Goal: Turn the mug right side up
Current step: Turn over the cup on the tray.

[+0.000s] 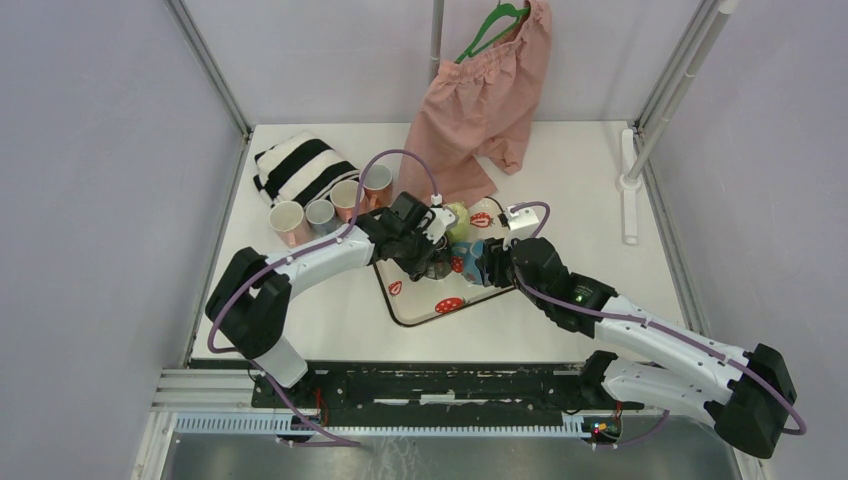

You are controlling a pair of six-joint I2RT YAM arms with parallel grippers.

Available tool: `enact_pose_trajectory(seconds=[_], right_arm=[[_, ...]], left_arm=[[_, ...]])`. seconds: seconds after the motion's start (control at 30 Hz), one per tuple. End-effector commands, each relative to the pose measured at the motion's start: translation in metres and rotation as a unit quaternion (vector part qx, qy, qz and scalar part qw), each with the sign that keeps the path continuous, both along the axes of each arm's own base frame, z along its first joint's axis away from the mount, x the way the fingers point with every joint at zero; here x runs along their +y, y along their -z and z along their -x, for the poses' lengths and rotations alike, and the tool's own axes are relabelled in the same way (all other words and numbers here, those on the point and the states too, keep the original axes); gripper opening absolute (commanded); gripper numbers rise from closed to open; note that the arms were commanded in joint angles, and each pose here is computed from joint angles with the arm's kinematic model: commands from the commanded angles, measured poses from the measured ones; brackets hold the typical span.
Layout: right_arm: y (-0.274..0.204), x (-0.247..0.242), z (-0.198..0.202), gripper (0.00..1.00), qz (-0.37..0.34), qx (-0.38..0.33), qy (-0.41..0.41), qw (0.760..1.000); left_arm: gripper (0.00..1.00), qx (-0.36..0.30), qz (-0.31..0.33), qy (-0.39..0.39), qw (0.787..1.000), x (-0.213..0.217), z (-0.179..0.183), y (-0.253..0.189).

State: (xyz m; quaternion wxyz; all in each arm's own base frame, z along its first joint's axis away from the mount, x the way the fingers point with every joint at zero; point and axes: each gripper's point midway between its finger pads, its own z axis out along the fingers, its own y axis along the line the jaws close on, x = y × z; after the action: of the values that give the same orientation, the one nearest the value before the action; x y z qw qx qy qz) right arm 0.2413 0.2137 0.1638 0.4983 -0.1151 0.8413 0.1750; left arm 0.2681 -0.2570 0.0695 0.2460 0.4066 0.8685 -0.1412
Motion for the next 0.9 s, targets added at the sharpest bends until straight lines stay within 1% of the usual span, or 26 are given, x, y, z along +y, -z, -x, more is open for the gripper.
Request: enact_pose_trajectory(seconds=[0.0,0.17,0.23,0.37,0.57,0.7,0.87], right_arm=[[-0.011,0.001,-0.004,0.58,-0.018,-0.016,0.004,1.000],[-0.012,0.002,-0.004,0.58,-0.018,-0.017,0.003,1.000],[-0.012,0.001,-0.005,0.57,-0.017,-0.018,0.004,1.000],[-0.013,0.001,-0.005,0.57,-0.016,-0.020,0.004,1.000],[-0.014,0.002,-0.006,0.57,-0.020,-0.022,0.004,1.000],[-0.014,0.003,-0.005,0.57,-0.023,-0.020,0.002,1.000],[-0.010,0.004,-0.004,0.57,-0.028,-0.016,0.001,0.999]], left_arm=[[0.21,-0.032,0.009,0.012,0.999,-0.008,-0.012,-0.013],[0.06,-0.036,0.012,0.010,0.999,-0.008,-0.010,-0.017],[0.02,-0.042,0.017,0.008,0.999,-0.008,-0.010,-0.023],[0.02,-0.060,0.034,0.002,0.998,-0.008,-0.006,-0.039],[0.02,-0.110,0.060,-0.028,0.992,-0.001,-0.006,-0.071],[0.02,-0.136,0.077,-0.033,0.987,0.002,-0.005,-0.091],[0.02,-0.140,0.089,-0.032,0.986,0.002,-0.003,-0.098]])
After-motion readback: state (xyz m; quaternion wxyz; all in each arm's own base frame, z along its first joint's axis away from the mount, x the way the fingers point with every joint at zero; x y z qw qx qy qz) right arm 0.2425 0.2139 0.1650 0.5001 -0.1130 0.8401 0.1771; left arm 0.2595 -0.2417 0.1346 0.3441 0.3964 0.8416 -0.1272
